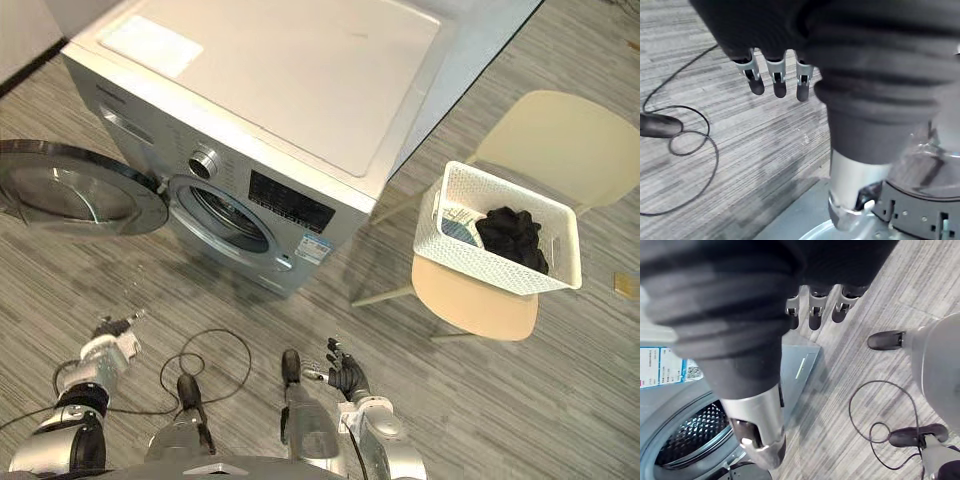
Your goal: Pick up the laundry basket with both hands and put the clothes into the washing machine.
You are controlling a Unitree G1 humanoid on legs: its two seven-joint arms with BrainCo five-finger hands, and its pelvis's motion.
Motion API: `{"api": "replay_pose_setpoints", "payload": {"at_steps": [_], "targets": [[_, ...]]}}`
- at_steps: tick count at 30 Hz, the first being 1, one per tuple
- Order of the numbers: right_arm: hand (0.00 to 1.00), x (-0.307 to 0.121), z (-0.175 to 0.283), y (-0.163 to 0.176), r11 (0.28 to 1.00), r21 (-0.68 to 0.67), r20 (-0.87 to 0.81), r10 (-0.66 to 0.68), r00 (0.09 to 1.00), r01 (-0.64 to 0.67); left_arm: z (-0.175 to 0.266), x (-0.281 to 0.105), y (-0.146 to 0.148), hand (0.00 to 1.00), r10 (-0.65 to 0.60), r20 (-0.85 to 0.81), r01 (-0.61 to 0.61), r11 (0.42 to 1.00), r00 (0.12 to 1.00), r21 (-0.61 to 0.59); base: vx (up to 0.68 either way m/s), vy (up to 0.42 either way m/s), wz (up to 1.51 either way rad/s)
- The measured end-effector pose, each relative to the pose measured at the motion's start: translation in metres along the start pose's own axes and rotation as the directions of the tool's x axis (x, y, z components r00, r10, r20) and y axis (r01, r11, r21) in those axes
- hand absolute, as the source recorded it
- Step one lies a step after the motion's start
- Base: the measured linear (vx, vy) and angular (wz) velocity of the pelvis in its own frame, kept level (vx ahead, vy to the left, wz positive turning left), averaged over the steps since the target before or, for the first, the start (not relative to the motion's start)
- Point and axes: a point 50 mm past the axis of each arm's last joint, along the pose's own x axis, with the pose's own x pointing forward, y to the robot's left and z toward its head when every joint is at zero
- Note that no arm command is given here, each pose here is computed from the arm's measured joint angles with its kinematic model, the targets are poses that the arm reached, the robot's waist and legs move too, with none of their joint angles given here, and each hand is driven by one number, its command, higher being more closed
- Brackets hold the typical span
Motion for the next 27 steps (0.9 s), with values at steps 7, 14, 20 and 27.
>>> {"api": "replay_pose_setpoints", "payload": {"at_steps": [7, 14, 20, 27], "targets": [[0.00, 0.001, 0.006, 0.005, 1.000, 0.010, 0.028, 0.015, 0.999, -0.015, 0.031, 0.003, -0.002, 0.00, 0.012, 0.056, -0.005, 0.993, 0.998, -0.118, 0.01, 0.002, -0.01], [0.00, 0.002, 0.004, 0.014, 0.999, 0.021, 0.022, 0.045, 0.999, -0.045, 0.054, 0.003, -0.008, 0.00, -0.002, 0.108, 0.016, 0.991, 0.994, -0.131, 0.02, 0.007, 0.11], [0.00, 0.002, 0.003, 0.015, 0.998, 0.020, 0.017, 0.053, 0.998, -0.053, 0.055, 0.005, -0.003, 0.00, 0.007, 0.105, 0.004, 0.995, 0.994, -0.098, 0.00, 0.008, -0.04], [0.00, 0.003, -0.018, 0.013, 0.997, 0.077, -0.074, 0.020, 0.997, -0.014, -0.006, 0.001, 0.016, 0.00, 0.003, -0.019, -0.002, 1.000, 1.000, 0.011, -0.01, 0.010, -0.01]]}}
